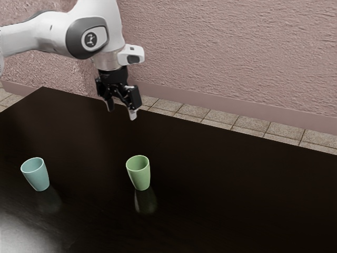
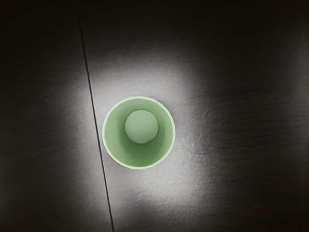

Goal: Place the right cup onto the left cup

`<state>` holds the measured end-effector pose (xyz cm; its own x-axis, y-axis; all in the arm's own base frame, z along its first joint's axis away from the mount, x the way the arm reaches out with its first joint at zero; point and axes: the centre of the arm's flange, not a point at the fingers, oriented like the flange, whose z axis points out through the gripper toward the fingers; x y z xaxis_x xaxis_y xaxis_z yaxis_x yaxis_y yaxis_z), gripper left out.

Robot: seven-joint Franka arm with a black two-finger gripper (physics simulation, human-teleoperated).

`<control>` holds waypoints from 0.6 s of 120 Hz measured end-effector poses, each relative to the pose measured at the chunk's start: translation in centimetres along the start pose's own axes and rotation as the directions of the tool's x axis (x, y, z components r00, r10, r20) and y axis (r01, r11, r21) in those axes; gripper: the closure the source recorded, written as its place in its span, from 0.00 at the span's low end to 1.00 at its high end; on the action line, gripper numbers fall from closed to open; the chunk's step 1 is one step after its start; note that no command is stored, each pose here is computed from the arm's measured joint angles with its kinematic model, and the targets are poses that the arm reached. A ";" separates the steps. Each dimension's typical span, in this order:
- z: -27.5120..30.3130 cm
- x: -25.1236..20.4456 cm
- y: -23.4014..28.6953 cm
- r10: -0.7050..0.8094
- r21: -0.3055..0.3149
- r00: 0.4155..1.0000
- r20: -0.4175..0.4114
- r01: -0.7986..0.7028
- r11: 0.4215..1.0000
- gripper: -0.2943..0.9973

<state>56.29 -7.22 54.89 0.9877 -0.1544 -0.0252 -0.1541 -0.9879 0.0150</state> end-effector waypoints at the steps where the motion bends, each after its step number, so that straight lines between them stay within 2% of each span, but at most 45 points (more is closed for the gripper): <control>1: 0.1 0.0 0.1 0.000 -0.001 1.000 0.000 0.000 1.000 0.23; 27: 3.7 0.4 1.3 -0.013 -0.025 1.000 0.002 0.013 1.000 0.23; 72: 11.4 0.5 2.5 -0.087 -0.067 0.995 0.046 0.090 0.994 0.31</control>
<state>56.11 -9.92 43.56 0.9950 -0.0683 -0.0728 -0.0625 -0.9949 0.0794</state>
